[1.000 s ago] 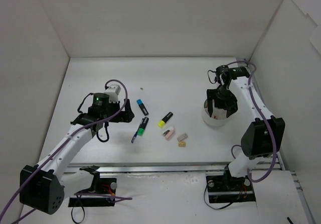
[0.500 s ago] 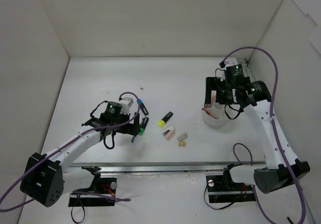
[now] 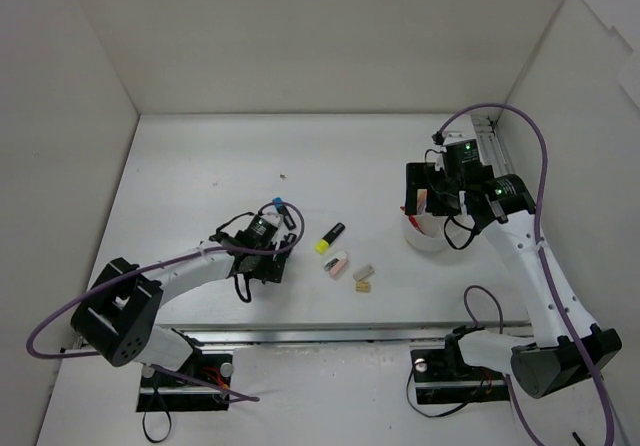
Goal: Sort the stationery into containers
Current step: Pick up the pen from the center of the board.
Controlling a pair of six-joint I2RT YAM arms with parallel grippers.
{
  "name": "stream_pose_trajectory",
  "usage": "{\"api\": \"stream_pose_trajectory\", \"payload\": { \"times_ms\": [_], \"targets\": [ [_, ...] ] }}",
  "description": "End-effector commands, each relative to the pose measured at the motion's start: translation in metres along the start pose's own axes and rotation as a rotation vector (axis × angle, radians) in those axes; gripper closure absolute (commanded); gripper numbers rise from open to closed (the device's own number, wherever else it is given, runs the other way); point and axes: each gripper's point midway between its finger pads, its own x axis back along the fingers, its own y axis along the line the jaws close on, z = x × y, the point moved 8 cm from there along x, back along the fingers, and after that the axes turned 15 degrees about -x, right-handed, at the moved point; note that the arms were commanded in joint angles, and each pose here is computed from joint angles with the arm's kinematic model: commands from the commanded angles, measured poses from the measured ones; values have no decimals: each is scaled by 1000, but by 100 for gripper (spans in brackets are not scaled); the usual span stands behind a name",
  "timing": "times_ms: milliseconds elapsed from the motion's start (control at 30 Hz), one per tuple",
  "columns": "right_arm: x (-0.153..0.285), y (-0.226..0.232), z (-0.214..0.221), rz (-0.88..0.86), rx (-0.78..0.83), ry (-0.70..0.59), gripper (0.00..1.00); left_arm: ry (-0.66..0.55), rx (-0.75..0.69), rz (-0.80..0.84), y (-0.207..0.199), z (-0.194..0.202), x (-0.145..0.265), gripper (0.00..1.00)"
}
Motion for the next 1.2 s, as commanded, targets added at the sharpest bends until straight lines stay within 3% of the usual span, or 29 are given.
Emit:
{"api": "stream_pose_trajectory", "payload": {
  "times_ms": [0,200,467,633,733,1000,1167],
  "targets": [
    [7,2,-7,-22,4,-80,2,-16,39,-70,4,-18,-1,34],
    [16,-1,-7,-26,-3,-116,2,50,27,-91,4,-19,-13,68],
    [24,-2,-6,-41,-1,-135,2,70,22,-83,-4,-8,-10,98],
    [24,4,-4,-100,-1,-114,2,40,29,-75,-5,-9,3,100],
    [22,12,-1,-168,9,-100,2,-39,21,-71,-6,-15,18,100],
    [-6,63,19,-493,5,-64,2,-493,-41,46,-10,-39,96,100],
    [-7,109,25,-759,1,-150,2,-703,-118,174,-18,-42,128,100]
  ]
}}
